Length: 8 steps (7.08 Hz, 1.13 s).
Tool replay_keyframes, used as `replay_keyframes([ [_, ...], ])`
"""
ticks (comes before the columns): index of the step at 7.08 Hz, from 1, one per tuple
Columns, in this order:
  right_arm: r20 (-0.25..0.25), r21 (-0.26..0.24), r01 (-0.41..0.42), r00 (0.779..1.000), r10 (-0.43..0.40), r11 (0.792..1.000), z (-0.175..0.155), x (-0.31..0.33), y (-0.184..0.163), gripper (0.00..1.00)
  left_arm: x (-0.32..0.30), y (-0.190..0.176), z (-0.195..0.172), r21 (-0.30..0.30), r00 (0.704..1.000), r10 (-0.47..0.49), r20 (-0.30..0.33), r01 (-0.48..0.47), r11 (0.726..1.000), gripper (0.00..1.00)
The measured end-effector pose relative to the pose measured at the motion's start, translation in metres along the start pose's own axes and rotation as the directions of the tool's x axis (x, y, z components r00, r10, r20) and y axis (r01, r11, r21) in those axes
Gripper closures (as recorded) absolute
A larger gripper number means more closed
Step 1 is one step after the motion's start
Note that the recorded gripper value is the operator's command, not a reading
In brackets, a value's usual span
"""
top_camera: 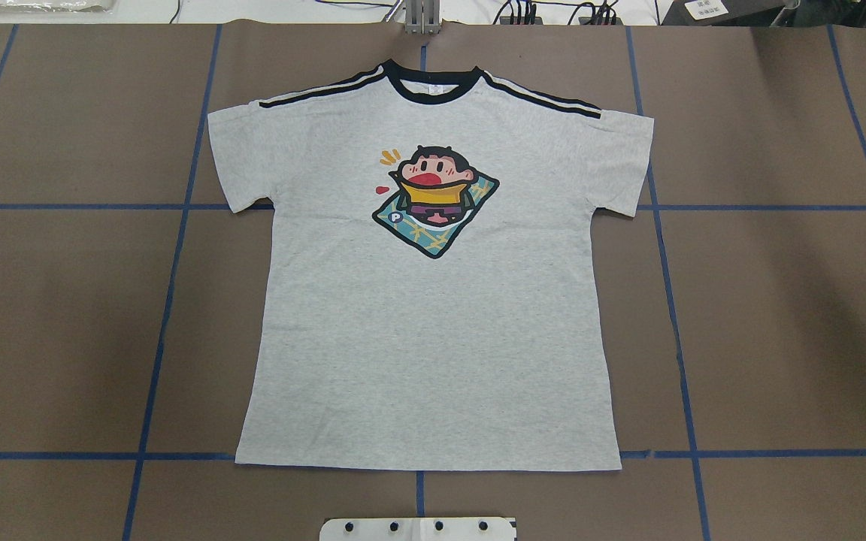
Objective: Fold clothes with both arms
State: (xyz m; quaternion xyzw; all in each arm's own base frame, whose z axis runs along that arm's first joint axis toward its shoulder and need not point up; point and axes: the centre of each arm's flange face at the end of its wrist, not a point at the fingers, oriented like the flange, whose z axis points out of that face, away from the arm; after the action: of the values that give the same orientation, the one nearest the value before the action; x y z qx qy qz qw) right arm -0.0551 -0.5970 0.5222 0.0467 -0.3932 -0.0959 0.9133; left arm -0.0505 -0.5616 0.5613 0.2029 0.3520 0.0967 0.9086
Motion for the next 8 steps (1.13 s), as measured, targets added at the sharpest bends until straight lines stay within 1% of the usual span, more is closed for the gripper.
replay_keyframes([
  [1, 0.002, 0.039, 0.048, 0.999, -0.049, 0.998, 0.017, -0.024, -0.022, 0.0, 0.0, -0.004, 0.002, 0.032, 1.0, 0.026, 0.0, -0.026, 0.999, 0.01],
  [2, 0.005, 0.099, 0.05, 0.999, -0.051, 0.994, 0.046, -0.044, -0.036, 0.0, -0.005, -0.004, 0.009, 0.049, 0.999, 0.037, 0.002, -0.037, 0.998, 0.01],
  [3, 0.005, 0.169, 0.006, 1.0, -0.007, 0.986, 0.08, -0.068, -0.049, 0.0, -0.008, -0.003, 0.015, 0.059, 0.999, 0.043, 0.004, -0.043, 0.997, 0.01],
  [4, 0.011, 0.212, -0.029, 1.0, 0.027, 0.977, 0.11, -0.097, -0.068, 0.01, -0.01, -0.003, 0.017, 0.065, 0.999, 0.043, 0.004, -0.043, 0.997, 0.01],
  [5, 0.024, 0.225, -0.051, 0.999, 0.046, 0.973, 0.127, -0.126, -0.09, 0.02, -0.01, -0.003, 0.017, 0.072, 0.999, 0.046, 0.004, -0.046, 0.996, 0.01],
  [6, 0.037, 0.225, -0.068, 0.997, 0.061, 0.972, 0.136, -0.15, -0.107, 0.06, -0.01, -0.003, 0.017, 0.078, 0.999, 0.051, 0.004, -0.051, 0.996, 0.01],
  [8, 0.039, 0.212, -0.081, 0.996, 0.074, 0.974, 0.148, -0.175, -0.131, 0.07, -0.01, -0.003, 0.017, 0.083, 0.999, 0.054, 0.003, -0.054, 0.995, 0.01],
])
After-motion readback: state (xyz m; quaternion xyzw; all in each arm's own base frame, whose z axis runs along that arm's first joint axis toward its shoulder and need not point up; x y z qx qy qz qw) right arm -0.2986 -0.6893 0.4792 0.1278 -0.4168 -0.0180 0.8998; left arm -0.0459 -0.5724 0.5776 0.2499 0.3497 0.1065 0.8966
